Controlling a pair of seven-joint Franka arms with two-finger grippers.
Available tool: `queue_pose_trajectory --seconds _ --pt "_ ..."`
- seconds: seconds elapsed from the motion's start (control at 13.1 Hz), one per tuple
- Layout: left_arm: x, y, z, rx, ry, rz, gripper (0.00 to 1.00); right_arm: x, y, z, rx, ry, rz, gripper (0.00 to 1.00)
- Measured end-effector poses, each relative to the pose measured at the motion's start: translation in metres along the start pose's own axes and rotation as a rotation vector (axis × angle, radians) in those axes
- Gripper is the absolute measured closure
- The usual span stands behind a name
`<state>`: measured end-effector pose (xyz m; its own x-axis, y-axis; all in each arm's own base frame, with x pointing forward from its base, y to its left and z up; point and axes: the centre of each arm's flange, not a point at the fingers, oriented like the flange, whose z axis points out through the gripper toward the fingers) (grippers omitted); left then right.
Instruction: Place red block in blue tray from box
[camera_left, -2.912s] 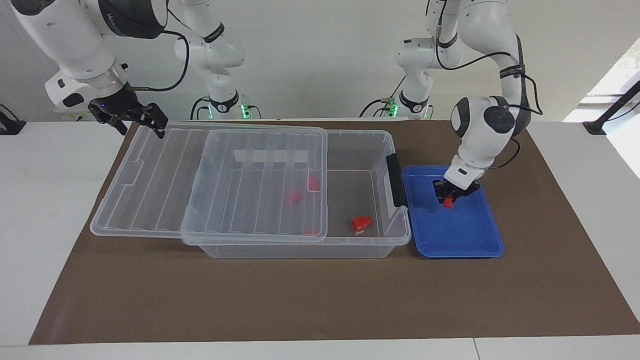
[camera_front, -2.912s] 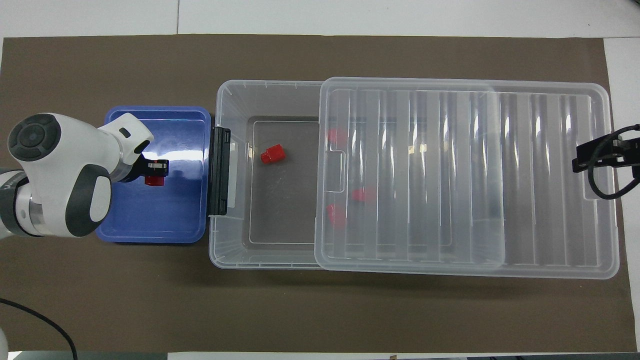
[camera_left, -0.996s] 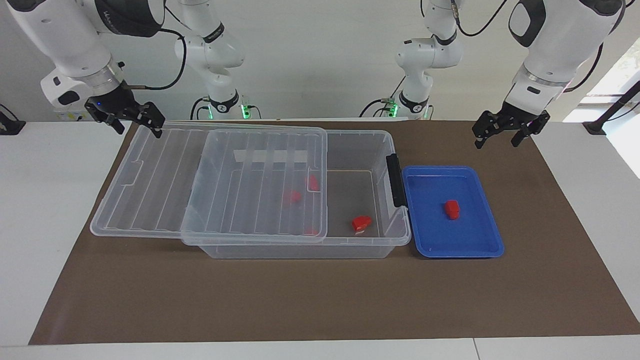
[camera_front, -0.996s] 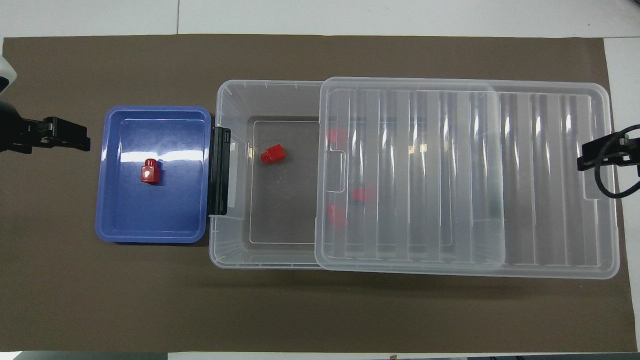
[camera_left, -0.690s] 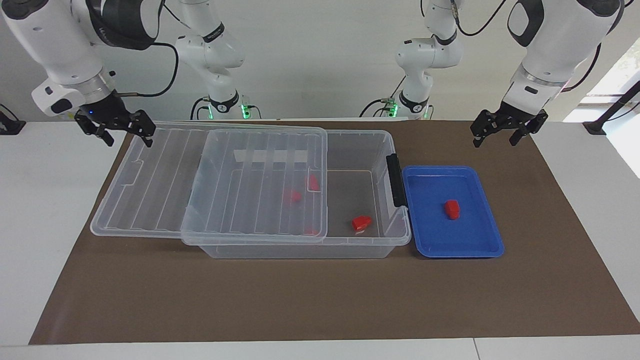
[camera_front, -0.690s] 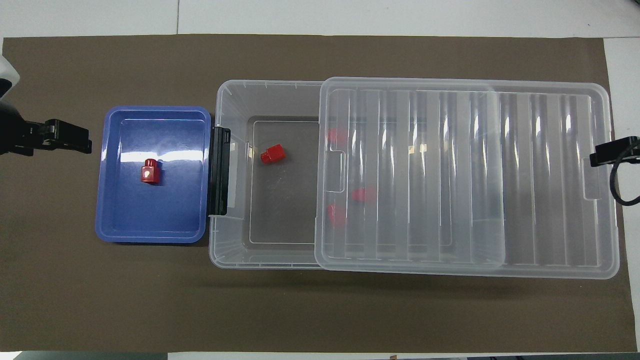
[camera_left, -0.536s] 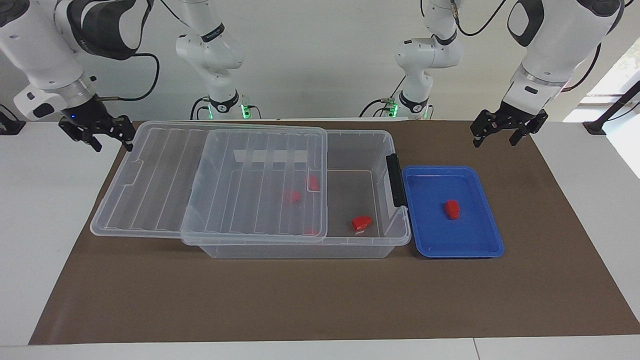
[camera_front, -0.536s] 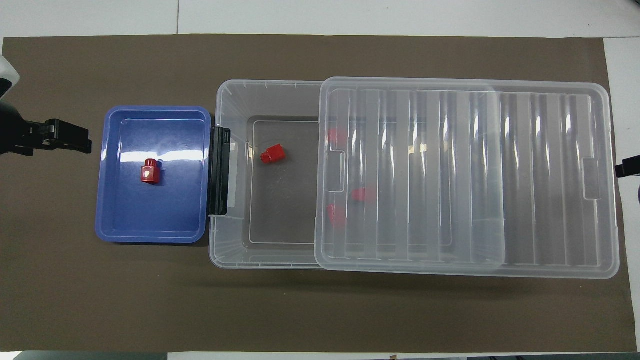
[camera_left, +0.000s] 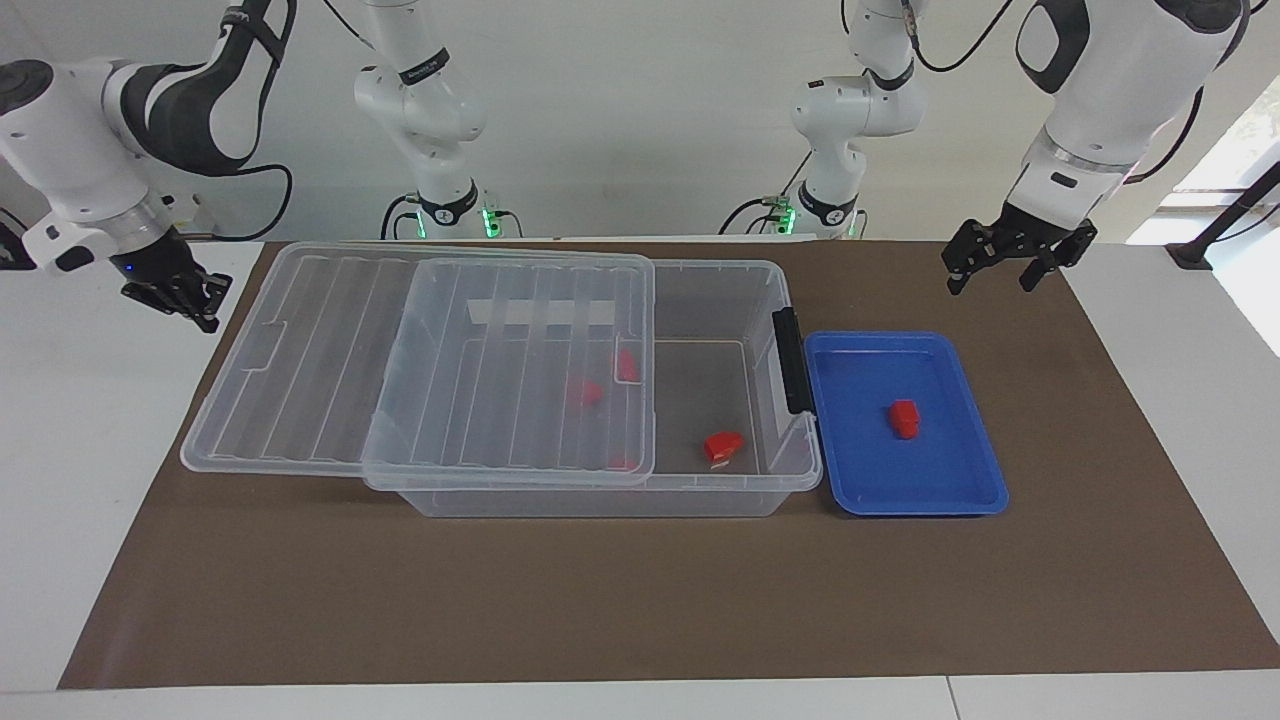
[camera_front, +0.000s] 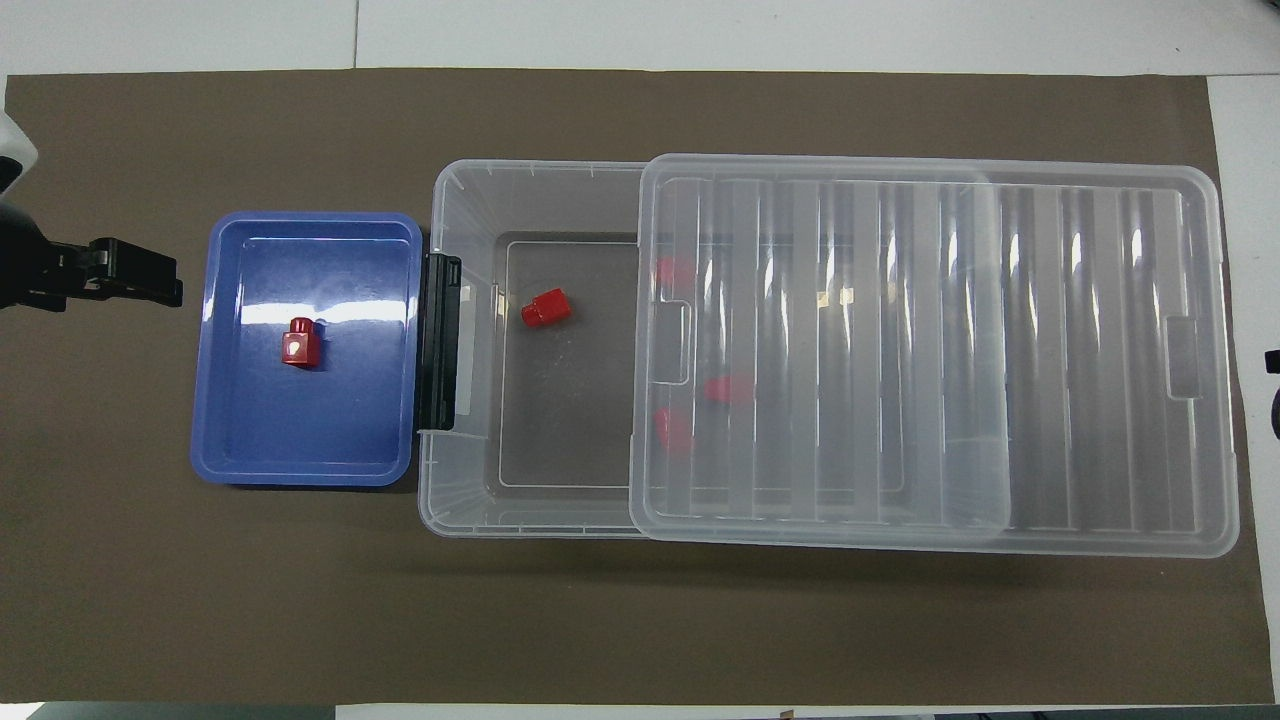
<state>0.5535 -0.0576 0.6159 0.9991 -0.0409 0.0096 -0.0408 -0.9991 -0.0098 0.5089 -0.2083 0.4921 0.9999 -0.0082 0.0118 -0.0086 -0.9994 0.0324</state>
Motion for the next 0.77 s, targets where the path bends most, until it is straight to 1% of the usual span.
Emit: queue_pose_trajectory --seconds 0.77 --pt "0.0 0.0 0.0 0.0 0.0 0.0 0.0 0.001 -0.019 0.023 0.017 -0.043 0.005 0.99"
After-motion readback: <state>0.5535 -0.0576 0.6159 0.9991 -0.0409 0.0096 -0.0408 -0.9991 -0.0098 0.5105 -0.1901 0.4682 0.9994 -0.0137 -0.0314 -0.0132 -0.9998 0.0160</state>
